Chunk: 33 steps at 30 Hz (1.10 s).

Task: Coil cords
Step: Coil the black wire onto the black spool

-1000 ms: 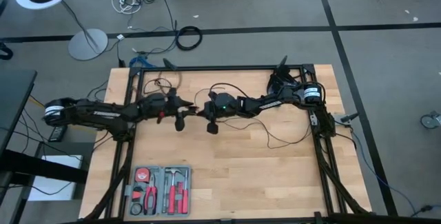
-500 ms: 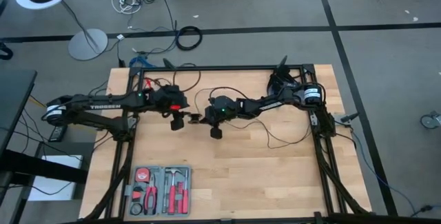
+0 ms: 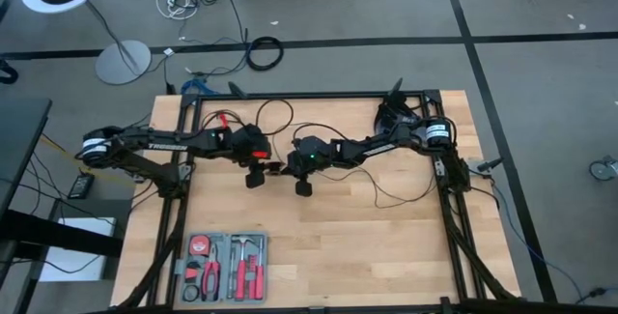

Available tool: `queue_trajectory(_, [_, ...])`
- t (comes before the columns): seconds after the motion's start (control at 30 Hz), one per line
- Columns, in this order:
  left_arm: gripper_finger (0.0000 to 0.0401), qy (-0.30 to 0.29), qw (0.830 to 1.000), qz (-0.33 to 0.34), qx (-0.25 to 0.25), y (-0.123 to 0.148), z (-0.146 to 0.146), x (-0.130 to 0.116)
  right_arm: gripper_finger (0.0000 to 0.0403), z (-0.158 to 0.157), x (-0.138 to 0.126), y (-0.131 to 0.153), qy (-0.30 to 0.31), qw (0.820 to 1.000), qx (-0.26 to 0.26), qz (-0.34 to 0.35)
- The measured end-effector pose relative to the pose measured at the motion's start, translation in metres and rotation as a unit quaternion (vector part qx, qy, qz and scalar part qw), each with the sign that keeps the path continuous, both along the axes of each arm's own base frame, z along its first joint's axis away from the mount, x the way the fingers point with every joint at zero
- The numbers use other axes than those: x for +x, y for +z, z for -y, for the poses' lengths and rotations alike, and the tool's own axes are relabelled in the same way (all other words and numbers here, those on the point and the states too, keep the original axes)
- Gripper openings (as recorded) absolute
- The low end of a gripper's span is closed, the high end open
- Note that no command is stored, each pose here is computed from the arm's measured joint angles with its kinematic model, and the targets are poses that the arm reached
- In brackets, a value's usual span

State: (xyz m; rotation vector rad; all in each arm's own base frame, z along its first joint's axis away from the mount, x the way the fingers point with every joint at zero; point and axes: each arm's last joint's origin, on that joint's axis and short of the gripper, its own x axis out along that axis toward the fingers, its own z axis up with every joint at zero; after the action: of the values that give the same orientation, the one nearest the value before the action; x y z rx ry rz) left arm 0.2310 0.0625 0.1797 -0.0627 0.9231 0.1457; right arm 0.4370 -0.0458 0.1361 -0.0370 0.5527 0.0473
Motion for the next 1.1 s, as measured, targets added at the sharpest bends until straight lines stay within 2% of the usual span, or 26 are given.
queue_trajectory(0.13, [0.0113, -0.009, 1.0, 0.009, -0.009, 0.001, 0.0, 0.001, 0.0, 0.0, 0.0, 0.0, -0.003, 1.0, -0.002, 0.0])
queue_trajectory(0.33, [0.0012, -0.011, 1.0, 0.003, -0.009, -0.004, 0.0, 0.004, 0.0001, 0.0, 0.0, 0.0, -0.003, 1.0, -0.001, 0.0])
queue_trajectory(0.5, [0.0003, 0.005, 1.0, 0.001, 0.001, -0.004, -0.001, 0.004, 0.0017, 0.0, 0.0, 0.0, -0.02, 1.0, 0.011, -0.002])
queue_trajectory(0.7, [0.0002, 0.053, 0.999, -0.009, 0.002, -0.005, -0.003, 0.002, 0.006, 0.006, -0.003, 0.0, -0.059, 0.998, 0.031, -0.022])
queue_trajectory(0.9, [0.0001, 0.087, 0.996, -0.006, 0.028, -0.004, -0.005, 0.002, 0.0102, 0.005, -0.018, 0.023, -0.061, 0.995, 0.034, -0.069])
queue_trajectory(1.1, [0.0, 0.075, 0.992, 0.087, 0.047, -0.018, 0.003, 0.004, 0.0107, 0.004, -0.048, 0.054, -0.104, 0.983, 0.009, -0.15])
